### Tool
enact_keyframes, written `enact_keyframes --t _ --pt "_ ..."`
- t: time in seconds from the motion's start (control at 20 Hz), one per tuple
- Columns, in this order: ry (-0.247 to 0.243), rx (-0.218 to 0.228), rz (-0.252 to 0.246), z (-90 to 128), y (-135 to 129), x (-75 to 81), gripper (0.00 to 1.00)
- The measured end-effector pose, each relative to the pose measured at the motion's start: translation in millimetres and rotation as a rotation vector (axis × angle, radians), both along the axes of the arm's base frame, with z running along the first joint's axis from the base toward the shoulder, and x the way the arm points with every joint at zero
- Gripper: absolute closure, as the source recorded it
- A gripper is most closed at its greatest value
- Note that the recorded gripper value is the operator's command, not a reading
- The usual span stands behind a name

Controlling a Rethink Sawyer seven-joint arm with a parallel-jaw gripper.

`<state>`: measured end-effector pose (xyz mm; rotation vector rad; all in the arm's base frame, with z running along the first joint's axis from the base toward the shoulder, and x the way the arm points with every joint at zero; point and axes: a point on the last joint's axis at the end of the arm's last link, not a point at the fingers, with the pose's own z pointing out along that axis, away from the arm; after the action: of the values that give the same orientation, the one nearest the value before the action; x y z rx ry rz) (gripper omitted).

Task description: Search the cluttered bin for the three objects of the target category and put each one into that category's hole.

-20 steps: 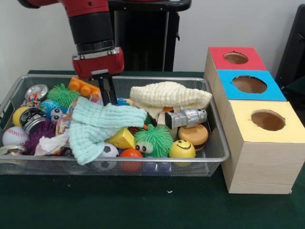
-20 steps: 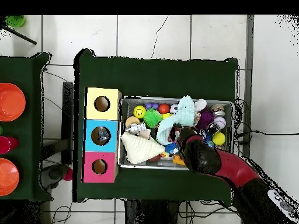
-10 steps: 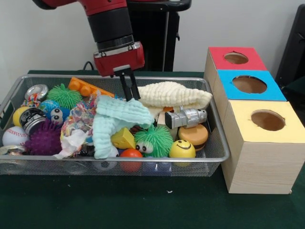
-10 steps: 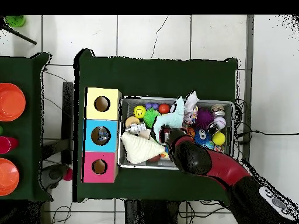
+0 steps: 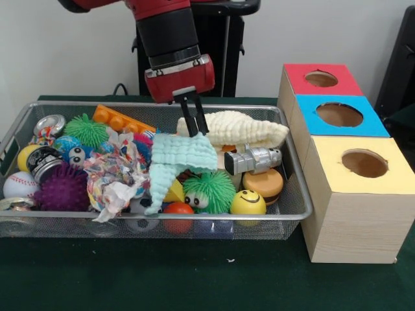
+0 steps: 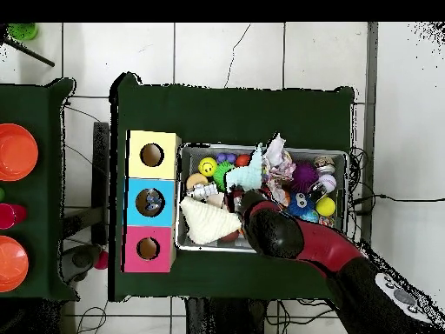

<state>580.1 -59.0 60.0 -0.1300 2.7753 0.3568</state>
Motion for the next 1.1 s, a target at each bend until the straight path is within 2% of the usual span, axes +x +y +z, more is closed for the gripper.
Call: enact_keyframes --t 0.4,1.1 --pt "-0.006 -0.006 0.021 5 12 2.8 1.00" --pt "0.010 0.035 0.017 39 49 -2.1 1.00"
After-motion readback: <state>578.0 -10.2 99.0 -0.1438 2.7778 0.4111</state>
